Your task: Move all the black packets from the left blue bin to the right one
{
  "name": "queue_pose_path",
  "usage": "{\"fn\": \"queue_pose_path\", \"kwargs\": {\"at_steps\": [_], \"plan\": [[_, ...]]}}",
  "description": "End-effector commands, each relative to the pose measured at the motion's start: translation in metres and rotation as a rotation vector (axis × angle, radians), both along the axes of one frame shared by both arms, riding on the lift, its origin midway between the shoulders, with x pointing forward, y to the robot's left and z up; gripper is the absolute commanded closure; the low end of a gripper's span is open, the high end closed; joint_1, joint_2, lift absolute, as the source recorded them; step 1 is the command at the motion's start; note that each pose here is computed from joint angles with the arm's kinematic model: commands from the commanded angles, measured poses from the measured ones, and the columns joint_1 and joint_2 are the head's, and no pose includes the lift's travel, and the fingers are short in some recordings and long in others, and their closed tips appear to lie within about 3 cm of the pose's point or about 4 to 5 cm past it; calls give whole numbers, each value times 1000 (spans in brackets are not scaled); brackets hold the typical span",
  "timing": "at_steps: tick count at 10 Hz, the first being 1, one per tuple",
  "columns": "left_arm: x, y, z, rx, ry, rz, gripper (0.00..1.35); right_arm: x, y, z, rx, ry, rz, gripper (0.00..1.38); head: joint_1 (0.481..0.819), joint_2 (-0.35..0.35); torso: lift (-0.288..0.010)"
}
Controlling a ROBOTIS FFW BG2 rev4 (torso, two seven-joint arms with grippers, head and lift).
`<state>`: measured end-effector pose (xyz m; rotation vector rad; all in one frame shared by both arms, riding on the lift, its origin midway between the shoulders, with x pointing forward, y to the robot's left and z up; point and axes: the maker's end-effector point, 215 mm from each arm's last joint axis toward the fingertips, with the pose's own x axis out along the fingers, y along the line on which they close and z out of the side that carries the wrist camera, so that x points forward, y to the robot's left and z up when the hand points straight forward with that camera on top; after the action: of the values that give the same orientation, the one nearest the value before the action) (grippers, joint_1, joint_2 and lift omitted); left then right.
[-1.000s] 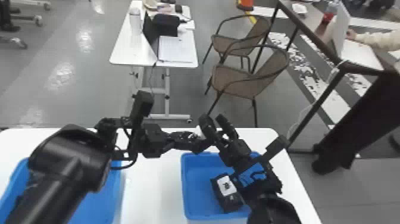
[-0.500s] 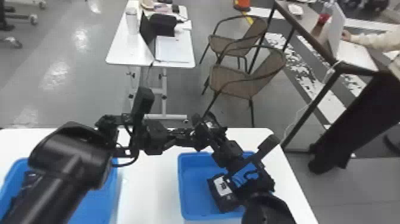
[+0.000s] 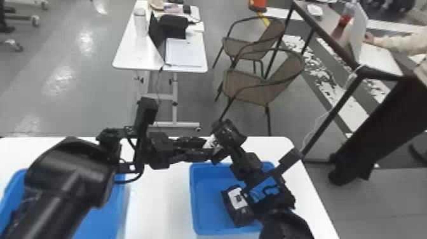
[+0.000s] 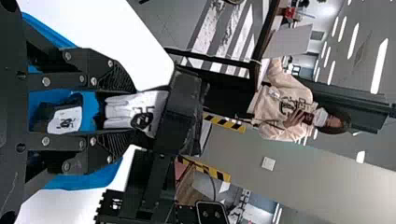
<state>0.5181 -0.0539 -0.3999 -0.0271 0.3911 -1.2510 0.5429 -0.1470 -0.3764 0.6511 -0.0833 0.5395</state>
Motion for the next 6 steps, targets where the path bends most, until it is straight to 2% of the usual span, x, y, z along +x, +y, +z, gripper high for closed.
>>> {"fn": "queue_pose_path", "kwargs": {"at_steps": [1, 2, 3, 4, 5, 6], "plan": [[2, 29, -12, -1, 30, 60, 68, -2, -12, -14, 11, 26, -33, 1277, 695, -207, 0], [3, 65, -20, 13, 38, 140, 104, -8, -27, -34, 11, 66, -60, 1277, 695, -202, 0], [5, 109, -25, 31, 47, 255, 81, -17, -44, -60, 14, 119, -94, 1277, 695, -186, 0], [7, 160, -26, 35, 53, 390, -2, -29, -56, -91, 13, 183, -116, 1277, 695, -174, 0], [1, 212, -29, 43, 64, 502, -2, -41, -67, -123, 20, 251, -140, 1260, 695, -143, 0], [-5, 257, -26, 52, 53, 597, -2, -53, -75, -150, 33, 308, -161, 978, 695, -104, 0]]}}
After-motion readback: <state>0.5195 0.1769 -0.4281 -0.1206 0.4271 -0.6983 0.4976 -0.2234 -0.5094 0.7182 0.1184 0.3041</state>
